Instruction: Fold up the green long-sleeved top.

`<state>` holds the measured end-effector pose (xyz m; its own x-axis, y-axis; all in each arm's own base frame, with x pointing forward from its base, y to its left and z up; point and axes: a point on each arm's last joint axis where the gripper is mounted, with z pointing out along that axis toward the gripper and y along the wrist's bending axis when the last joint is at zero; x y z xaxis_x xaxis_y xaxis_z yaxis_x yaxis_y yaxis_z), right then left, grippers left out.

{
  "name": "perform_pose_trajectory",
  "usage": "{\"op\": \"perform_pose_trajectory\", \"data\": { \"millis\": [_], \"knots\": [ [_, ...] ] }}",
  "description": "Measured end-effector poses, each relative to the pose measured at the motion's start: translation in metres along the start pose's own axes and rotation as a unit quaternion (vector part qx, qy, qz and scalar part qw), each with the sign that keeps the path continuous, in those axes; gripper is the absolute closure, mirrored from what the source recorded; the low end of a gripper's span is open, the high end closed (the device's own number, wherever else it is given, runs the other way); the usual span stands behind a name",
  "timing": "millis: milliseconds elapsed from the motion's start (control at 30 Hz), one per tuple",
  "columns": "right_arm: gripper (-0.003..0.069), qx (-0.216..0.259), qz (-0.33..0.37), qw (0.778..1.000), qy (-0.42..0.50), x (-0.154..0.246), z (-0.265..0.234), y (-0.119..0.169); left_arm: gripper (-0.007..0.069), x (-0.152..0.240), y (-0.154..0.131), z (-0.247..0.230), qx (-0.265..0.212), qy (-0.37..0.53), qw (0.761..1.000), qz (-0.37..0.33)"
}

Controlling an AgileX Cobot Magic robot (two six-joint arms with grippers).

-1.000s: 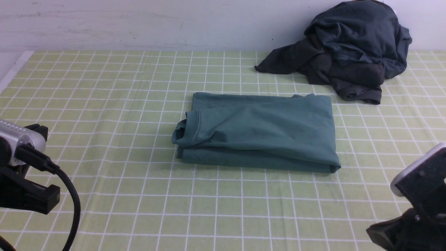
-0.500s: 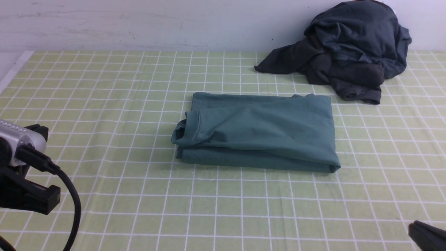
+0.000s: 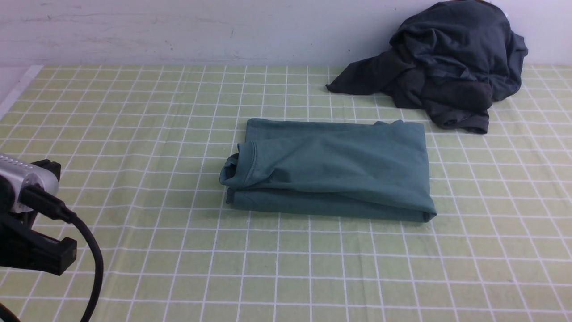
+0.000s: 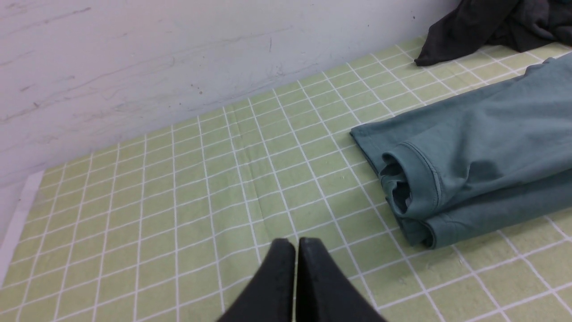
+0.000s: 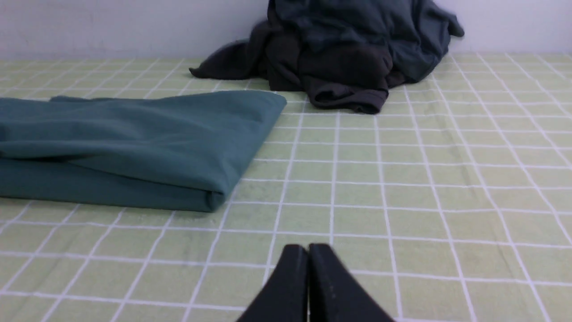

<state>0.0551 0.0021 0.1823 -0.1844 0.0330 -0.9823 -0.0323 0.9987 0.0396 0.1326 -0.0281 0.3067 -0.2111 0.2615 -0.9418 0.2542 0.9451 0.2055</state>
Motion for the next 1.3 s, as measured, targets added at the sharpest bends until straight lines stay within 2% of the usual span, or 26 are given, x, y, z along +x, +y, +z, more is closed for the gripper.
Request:
{"op": "perform_pose_trajectory", "data": {
  "millis": [167, 833, 967, 1100, 1133, 1300],
  "knots": [
    [0.0666, -0.002, -0.043, 0.999, 0.002, 0.000, 0.000, 0.000, 0.0628, 0.001, 0.000, 0.000, 0.001, 0.006, 1.000, 0.000],
    [0.0666, -0.003, -0.044, 0.999, 0.003, 0.000, 0.000, 0.001, 0.0628, 0.004, -0.002, -0.006, 0.003, -0.002, 1.000, 0.001],
    [0.0666, -0.003, -0.043, 0.999, 0.003, 0.000, 0.000, 0.001, 0.0628, 0.020, -0.004, -0.038, -0.013, -0.057, 0.998, 0.000],
    [0.0666, -0.003, -0.043, 0.999, 0.003, 0.001, 0.000, 0.001, 0.0628, 0.043, -0.005, -0.066, -0.052, -0.114, 0.992, 0.003],
    [0.0666, -0.003, -0.042, 0.999, 0.003, 0.001, 0.000, 0.001, 0.0628, 0.059, -0.007, -0.072, -0.073, -0.130, 0.989, 0.002],
    [0.0666, -0.003, -0.042, 0.999, 0.005, 0.001, 0.000, 0.001, 0.0628, 0.100, -0.014, -0.061, -0.090, -0.121, 0.988, -0.025]
  ]
}}
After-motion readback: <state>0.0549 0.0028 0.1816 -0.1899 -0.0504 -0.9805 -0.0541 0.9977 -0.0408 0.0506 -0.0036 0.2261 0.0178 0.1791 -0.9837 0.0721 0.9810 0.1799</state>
